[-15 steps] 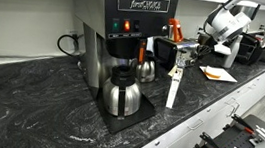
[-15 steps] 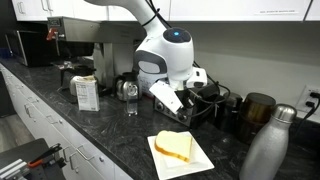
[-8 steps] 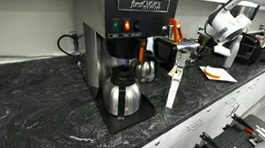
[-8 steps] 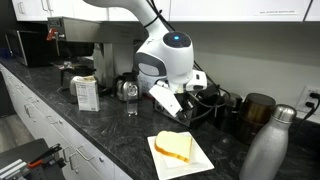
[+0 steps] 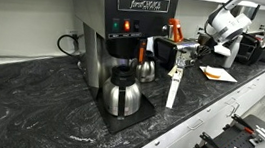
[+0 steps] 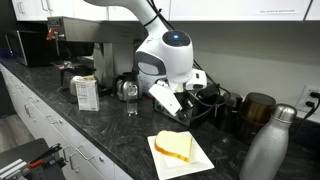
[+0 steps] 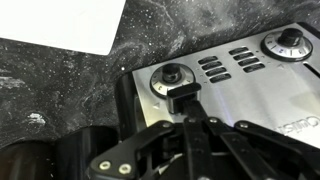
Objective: Lower the right carriage on the toaster
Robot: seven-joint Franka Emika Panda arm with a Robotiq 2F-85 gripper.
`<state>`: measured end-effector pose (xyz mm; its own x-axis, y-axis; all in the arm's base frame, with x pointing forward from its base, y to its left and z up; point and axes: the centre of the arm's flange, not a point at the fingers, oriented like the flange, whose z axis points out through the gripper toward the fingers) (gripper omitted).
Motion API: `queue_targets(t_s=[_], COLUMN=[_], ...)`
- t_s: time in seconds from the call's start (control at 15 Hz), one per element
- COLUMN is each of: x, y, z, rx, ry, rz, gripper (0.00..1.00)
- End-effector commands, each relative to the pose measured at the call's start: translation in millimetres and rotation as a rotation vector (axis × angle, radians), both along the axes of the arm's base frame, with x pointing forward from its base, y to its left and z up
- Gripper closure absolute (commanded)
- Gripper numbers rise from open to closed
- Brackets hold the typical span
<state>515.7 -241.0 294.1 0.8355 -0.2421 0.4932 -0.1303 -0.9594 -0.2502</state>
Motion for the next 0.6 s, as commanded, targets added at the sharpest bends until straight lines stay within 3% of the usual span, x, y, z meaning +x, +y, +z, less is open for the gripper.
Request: queue_targets(t_s=[0.0, 0.47, 0.53], x=[-5, -19, -22], y=[6, 14, 16], z=[-8, 4, 8], rx=[-0.02, -0.07, -0.082], ry=[0.008, 0.007, 0.004], rz=[0.02, 0.047, 0.054], gripper=[0.91, 0.92, 0.97])
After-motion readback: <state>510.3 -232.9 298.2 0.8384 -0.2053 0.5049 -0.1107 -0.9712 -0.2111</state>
